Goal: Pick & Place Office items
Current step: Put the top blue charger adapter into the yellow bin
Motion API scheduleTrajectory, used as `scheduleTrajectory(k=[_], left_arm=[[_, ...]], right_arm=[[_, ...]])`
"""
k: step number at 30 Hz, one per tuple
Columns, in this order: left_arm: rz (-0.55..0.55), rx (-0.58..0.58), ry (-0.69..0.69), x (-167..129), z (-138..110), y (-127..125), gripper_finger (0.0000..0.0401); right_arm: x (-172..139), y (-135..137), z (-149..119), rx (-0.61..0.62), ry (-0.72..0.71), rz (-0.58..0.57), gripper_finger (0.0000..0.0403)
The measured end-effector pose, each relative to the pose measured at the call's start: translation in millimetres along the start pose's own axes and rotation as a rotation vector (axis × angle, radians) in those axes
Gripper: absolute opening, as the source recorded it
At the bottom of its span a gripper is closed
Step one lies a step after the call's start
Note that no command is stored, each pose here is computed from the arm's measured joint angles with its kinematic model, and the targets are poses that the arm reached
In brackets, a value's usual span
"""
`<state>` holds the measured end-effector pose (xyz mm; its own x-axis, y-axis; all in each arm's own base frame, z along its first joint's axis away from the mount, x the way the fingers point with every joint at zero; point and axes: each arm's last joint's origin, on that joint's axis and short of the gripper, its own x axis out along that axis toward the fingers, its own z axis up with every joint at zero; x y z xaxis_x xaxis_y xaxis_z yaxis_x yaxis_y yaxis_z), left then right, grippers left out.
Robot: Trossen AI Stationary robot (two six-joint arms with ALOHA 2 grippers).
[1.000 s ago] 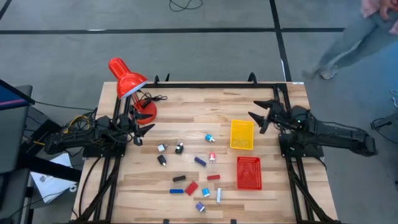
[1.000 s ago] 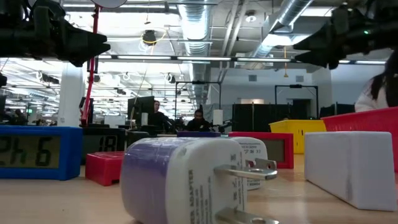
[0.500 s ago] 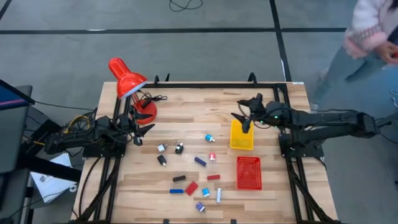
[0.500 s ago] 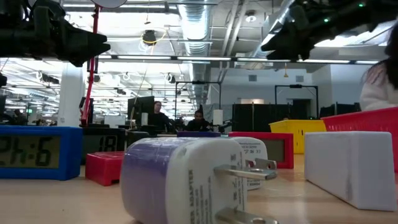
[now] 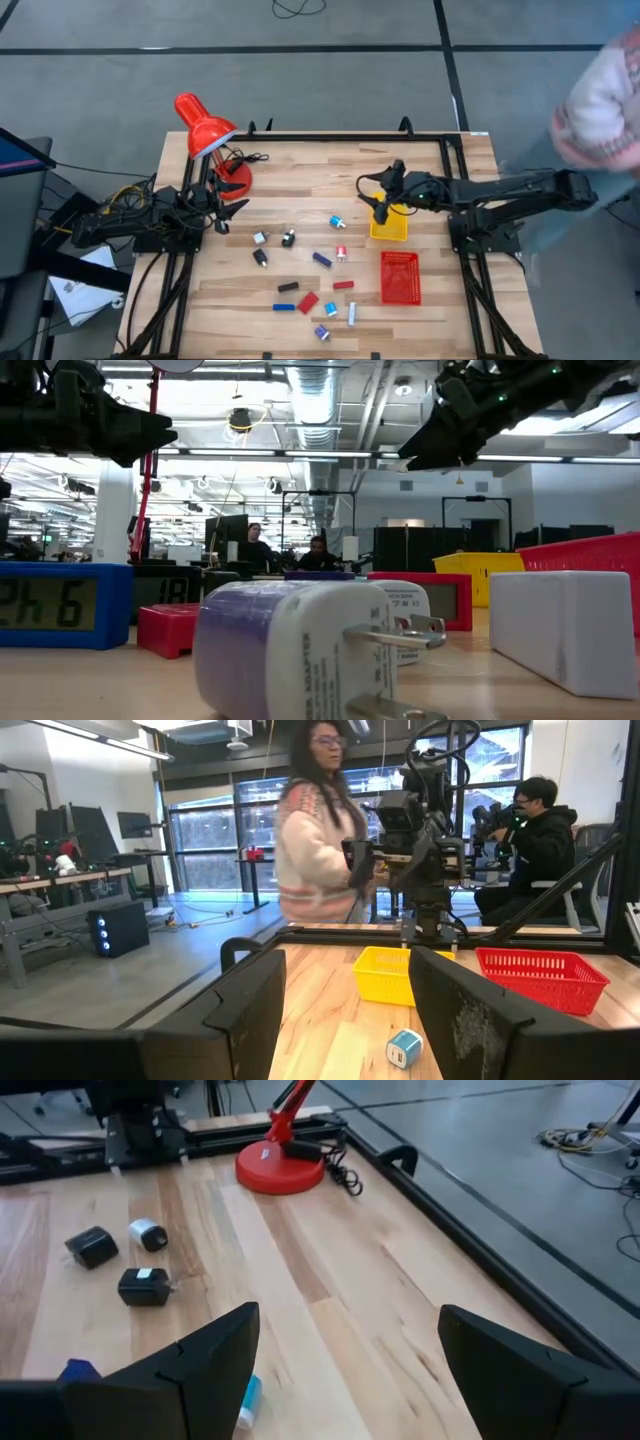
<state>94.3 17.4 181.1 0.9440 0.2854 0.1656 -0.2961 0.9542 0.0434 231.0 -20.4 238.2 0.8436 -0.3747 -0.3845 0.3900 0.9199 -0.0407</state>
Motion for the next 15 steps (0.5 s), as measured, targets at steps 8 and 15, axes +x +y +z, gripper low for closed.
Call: scheduleTrajectory(k=[8, 15], left_arm=[[0.0, 0.0, 0.0, 0, 0, 0, 0.0208], [0.0, 0.0, 0.0, 0, 0, 0, 0.0208]], right_arm=[[15, 5, -4, -0.017, 0.05, -0.005, 0.0301], [23, 7, -10, -0.031, 0.091, -0.008, 0.0301]])
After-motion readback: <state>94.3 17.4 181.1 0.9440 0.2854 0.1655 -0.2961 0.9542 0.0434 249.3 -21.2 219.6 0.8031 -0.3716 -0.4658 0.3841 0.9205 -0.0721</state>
